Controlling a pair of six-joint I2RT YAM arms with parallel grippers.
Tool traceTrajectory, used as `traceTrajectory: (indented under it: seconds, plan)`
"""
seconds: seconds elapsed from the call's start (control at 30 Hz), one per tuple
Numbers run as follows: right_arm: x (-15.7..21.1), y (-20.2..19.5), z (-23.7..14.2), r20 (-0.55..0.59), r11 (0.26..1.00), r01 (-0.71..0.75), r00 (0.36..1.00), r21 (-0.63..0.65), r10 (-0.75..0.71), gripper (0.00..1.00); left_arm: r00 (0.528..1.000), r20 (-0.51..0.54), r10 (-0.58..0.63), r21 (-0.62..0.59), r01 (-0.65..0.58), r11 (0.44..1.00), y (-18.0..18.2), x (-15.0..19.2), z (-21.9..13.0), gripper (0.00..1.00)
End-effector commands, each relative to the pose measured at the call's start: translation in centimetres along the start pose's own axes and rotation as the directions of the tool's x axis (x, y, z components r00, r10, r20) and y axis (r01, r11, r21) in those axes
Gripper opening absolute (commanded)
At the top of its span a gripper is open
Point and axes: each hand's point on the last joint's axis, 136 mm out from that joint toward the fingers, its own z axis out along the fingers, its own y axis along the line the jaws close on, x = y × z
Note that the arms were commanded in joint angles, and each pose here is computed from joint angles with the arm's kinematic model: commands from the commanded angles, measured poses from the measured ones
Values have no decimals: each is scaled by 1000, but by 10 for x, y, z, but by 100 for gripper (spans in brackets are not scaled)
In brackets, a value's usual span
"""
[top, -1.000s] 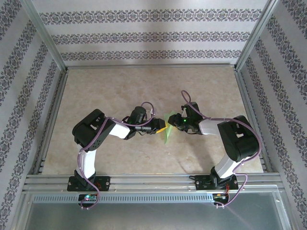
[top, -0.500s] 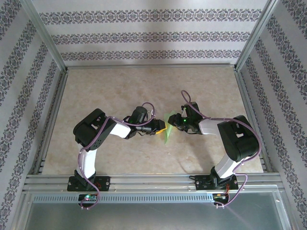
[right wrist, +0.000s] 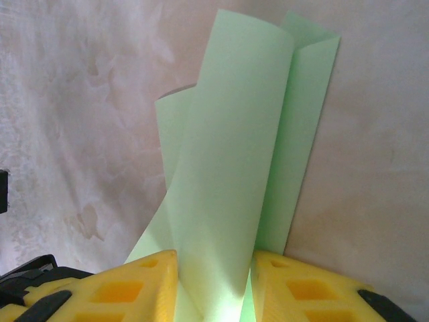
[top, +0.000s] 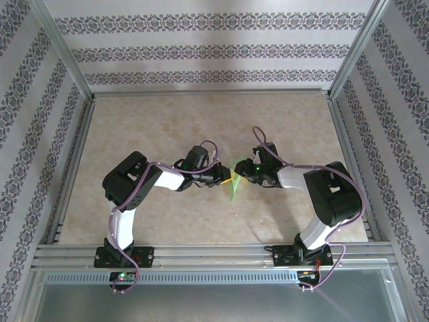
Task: Fold a paper plane with a square sheet of paper (fold left side to right side)
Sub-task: Fold the wing for the fifth time at the center of the table.
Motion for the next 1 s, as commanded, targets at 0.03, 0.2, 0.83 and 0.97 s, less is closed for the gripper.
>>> traceTrajectory:
  seconds: [0.03,0.2,0.83,0.97]
  plan:
    - [11,-16,7,-29,997,10,1000,72,-8,36,1000,-1,20,-71,-19,997,16,-3,2,6]
    - [12,-17,8,-35,997,14,999,79,-11,36,999,0,33,-91,-33,995,17,-6,3,6]
    - [13,-17,8,-42,996,25,999,90,-22,36,999,-11,30,-172,-32,985,35,-6,5,5]
    - [13,-14,7,-43,996,30,999,84,-27,36,999,-16,34,-215,-37,976,42,-7,4,5]
